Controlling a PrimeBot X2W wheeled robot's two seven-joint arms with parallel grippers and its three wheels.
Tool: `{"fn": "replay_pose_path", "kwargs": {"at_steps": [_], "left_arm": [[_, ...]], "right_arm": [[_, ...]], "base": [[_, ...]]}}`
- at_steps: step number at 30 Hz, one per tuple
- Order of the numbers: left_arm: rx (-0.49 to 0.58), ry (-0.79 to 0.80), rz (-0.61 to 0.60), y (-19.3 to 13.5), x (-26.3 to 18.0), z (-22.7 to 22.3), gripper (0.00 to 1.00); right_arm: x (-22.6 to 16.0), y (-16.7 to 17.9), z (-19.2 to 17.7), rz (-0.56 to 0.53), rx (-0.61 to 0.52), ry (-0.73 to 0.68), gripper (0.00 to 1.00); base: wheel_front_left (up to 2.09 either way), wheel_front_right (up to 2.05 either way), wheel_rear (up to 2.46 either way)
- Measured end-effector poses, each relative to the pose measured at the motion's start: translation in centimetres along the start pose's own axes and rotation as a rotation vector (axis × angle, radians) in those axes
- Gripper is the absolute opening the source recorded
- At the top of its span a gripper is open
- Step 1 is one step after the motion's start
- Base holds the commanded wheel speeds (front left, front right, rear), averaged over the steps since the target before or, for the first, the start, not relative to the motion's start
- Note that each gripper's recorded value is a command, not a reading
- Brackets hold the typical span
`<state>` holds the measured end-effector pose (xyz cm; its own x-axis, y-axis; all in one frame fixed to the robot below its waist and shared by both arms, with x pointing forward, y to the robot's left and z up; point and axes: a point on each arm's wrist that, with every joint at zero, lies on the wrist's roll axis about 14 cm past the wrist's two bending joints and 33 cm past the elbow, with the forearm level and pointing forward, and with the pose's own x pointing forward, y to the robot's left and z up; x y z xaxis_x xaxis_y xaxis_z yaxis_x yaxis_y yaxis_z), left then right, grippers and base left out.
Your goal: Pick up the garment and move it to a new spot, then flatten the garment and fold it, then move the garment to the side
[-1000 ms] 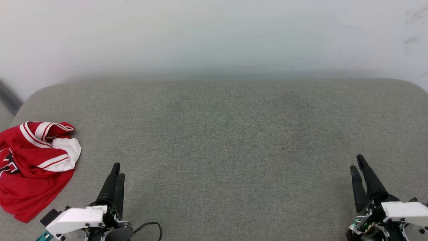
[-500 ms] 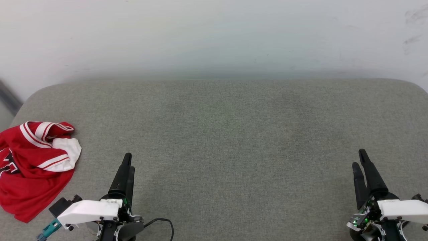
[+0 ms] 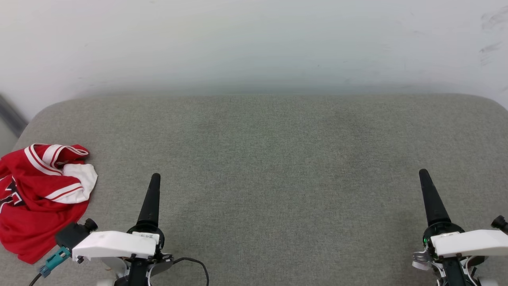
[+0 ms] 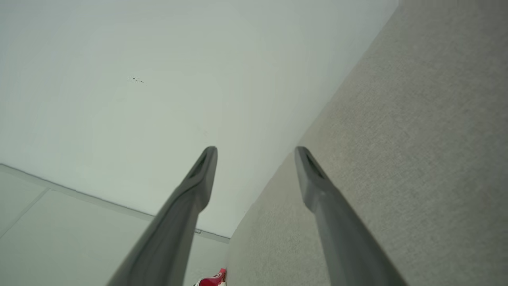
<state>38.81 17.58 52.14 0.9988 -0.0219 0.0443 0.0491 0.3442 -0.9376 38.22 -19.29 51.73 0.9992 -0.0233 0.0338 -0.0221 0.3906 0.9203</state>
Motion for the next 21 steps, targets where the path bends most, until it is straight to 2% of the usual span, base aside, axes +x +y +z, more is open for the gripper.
{"fn": "replay_pose_path", "kwargs": {"at_steps": [14,21], "left_arm": [[0.376,0.037,-0.054,-1.1,0.2,-0.9,1.0],[0.52,0.039,-0.078,-1.4,0.2,-1.0,1.0]], "right_arm": [[0.0,0.9,-0.4,0.038,-0.386,0.01,1.0],[0.0,1.2,-0.4,0.053,-0.533,0.018,1.0]], "base": [[0.0,0.0,0.0],[0.0,0.0,0.0]]}}
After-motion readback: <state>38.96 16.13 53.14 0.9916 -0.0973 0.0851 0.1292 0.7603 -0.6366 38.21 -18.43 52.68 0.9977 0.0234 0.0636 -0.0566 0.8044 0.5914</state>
